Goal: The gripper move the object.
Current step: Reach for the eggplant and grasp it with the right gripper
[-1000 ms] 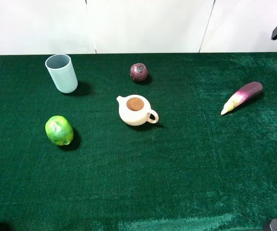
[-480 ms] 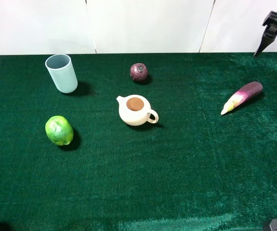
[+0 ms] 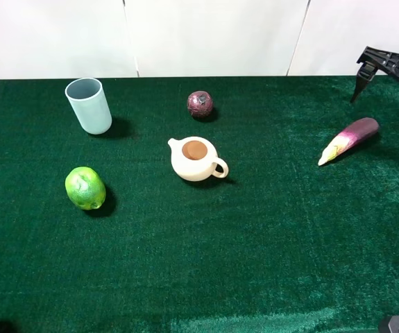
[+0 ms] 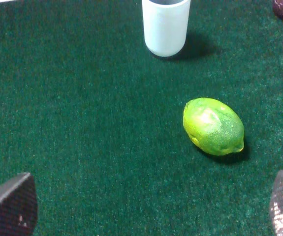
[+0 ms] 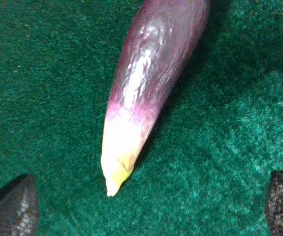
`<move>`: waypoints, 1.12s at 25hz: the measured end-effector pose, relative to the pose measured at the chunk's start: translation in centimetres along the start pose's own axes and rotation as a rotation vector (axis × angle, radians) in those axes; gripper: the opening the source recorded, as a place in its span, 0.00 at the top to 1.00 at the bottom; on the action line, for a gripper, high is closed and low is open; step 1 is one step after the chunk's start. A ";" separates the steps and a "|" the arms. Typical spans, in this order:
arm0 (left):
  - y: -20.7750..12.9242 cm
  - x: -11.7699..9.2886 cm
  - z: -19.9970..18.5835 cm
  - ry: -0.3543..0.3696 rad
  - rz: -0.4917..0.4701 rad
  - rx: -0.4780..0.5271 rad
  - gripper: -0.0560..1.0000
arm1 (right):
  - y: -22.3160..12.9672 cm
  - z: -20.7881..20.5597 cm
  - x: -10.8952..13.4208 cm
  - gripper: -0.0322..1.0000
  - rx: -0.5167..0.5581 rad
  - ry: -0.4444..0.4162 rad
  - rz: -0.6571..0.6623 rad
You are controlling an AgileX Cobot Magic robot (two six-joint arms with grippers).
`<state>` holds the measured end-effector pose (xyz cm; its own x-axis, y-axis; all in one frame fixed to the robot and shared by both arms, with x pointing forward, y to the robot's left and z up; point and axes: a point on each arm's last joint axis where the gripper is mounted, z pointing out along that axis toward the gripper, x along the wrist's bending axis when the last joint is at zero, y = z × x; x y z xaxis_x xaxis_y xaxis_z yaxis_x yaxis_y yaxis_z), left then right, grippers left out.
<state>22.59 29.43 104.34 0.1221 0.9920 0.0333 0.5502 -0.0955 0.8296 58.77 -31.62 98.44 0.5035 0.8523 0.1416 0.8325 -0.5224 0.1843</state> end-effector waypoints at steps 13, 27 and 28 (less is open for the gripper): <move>0.0 0.0 0.0 0.000 0.000 0.000 0.05 | 3.7 4.3 1.5 0.30 0.074 -0.075 0.052; 0.0 0.0 0.0 0.000 0.000 0.000 0.05 | 3.1 9.8 1.2 0.30 0.183 -0.110 0.098; 0.0 0.0 0.0 0.000 0.000 0.000 0.05 | 3.1 10.0 1.3 0.30 0.183 -0.106 0.102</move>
<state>22.59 29.43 104.34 0.1221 0.9920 0.0333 0.5502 -0.0955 0.8296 64.32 -31.93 89.47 0.6006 0.7982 0.0455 0.7992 -0.6010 -0.0067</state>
